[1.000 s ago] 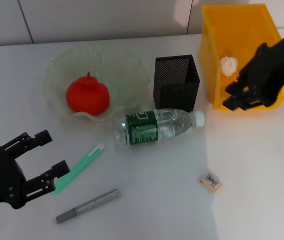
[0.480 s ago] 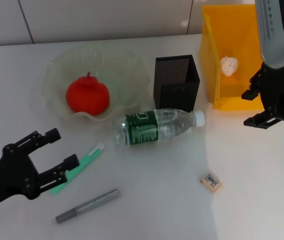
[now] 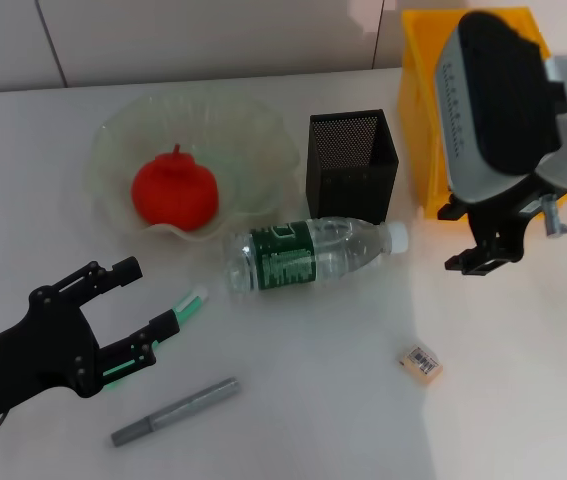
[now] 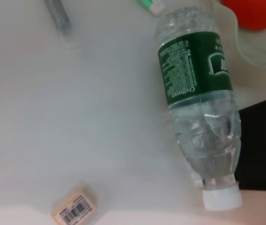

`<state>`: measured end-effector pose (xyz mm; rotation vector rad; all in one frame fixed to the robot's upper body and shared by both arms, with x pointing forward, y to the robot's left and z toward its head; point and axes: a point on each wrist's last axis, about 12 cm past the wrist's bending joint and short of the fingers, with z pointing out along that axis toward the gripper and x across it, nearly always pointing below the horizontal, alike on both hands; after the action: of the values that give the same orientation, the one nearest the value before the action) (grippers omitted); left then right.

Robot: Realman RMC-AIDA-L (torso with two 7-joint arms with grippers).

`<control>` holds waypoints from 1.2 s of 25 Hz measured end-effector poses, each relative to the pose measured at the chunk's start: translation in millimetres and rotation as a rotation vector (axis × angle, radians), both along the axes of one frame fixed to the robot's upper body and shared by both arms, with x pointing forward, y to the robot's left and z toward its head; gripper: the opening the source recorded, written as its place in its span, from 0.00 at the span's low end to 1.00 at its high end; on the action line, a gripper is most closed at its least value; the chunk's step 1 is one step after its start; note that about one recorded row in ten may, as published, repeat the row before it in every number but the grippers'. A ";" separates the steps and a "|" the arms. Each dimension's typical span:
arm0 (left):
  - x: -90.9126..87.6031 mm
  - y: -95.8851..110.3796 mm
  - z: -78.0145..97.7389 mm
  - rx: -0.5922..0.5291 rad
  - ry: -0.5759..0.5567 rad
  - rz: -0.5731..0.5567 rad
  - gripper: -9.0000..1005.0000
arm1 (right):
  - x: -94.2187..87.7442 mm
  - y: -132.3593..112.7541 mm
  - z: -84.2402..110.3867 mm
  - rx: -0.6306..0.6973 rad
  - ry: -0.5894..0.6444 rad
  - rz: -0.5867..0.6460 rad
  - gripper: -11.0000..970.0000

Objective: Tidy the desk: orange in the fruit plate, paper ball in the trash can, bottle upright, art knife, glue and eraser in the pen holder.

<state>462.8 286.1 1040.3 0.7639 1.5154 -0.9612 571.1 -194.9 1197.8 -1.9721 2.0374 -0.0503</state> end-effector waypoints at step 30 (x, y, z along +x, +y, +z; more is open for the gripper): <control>-7.4 -1.5 -5.4 -0.016 0.029 0.007 0.78 | 8.0 18.2 -52.6 -0.020 -0.119 0.045 0.72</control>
<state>455.4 284.6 1034.9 0.7358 1.5330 -0.9812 579.1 -176.7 1145.2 -1.9757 1.9246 -0.1746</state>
